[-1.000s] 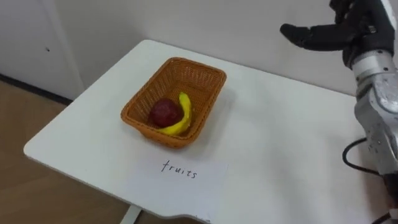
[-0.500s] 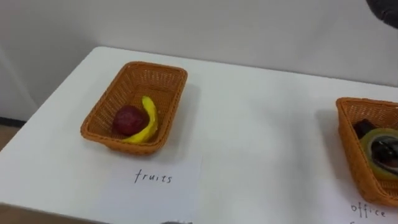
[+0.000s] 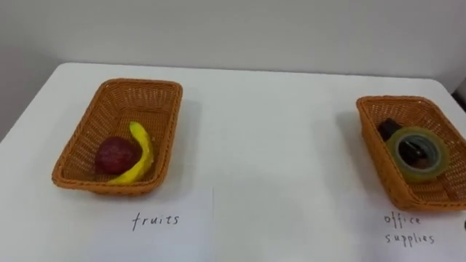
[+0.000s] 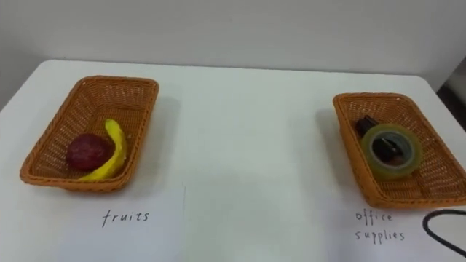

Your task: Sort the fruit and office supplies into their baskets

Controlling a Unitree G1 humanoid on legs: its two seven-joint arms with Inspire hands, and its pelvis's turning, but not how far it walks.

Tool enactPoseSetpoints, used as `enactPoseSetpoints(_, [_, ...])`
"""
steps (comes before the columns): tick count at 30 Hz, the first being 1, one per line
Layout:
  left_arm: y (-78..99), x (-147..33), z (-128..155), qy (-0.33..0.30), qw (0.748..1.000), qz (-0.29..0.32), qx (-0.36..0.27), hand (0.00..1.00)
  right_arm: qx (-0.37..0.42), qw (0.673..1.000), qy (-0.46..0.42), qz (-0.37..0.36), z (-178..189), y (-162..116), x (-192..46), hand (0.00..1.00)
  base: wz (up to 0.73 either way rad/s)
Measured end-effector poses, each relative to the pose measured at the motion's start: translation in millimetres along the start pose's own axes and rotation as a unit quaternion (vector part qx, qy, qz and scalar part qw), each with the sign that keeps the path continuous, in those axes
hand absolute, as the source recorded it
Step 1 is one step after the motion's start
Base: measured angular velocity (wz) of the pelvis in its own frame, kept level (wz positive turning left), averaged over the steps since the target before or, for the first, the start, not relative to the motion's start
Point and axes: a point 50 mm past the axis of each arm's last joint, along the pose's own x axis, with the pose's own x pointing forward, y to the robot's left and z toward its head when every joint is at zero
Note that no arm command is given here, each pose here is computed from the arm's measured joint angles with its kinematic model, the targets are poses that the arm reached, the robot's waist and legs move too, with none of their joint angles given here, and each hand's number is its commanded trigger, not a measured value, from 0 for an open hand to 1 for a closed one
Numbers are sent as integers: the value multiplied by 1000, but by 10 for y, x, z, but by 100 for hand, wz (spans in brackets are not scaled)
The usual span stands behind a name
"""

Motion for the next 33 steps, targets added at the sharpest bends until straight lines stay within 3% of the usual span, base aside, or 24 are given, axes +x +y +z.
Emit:
enactPoseSetpoints(8, [55,-1,46,-21,999,17,-29,0,-27,992,32,-118,-123,-481,-96,0,-19])
enactPoseSetpoints(13, [78,2,69,-25,999,36,-33,0,-49,969,99,-222,-469,-912,-283,0,-5])
enactPoseSetpoints(18, [40,4,69,-27,998,46,-44,0,-65,906,223,-353,-991,-1455,-784,0,1])
enactPoseSetpoints(25, [32,20,139,-37,996,52,-67,0,-107,809,345,-463,-1405,-1943,-1545,0,-1])
enactPoseSetpoints(33, [-17,44,214,-53,992,46,-101,0,-126,739,442,-492,-1677,-2013,-2290,0,-7])
